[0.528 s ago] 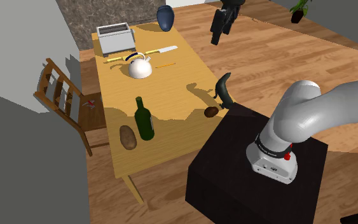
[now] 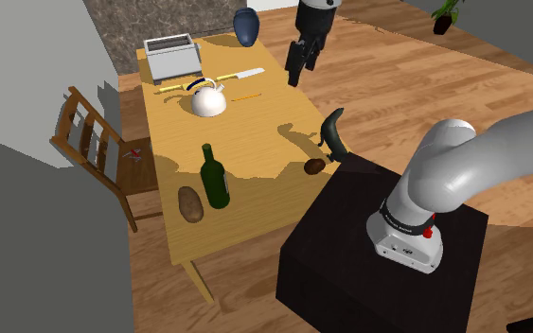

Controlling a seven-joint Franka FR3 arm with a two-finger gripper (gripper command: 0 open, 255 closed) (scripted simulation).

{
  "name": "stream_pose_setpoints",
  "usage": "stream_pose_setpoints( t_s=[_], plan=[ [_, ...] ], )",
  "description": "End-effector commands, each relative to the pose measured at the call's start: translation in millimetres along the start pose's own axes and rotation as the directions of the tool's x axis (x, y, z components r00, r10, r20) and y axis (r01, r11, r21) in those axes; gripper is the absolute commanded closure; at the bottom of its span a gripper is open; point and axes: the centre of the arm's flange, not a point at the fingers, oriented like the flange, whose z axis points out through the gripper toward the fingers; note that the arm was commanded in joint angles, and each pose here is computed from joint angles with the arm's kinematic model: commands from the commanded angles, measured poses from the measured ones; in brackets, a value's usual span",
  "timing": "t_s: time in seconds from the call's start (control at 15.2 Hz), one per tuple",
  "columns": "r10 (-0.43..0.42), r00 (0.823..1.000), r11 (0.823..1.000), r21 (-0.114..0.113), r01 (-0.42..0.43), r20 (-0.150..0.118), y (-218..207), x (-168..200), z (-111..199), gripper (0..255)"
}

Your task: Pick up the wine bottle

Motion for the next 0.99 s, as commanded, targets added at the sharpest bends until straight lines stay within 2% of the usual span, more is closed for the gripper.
stream_pose_setpoints(
  t_s=[0.0, 0.92],
  plan=[
    [-0.009, 1.000, 1.000, 0.002, 0.009, -0.001, -8.3, 18.1, 20.1, 0],
    [-0.072, 0.997, 0.997, 0.013, 0.072, 0.003, -54.8, 128.0, 161.2, 0]
  ],
)
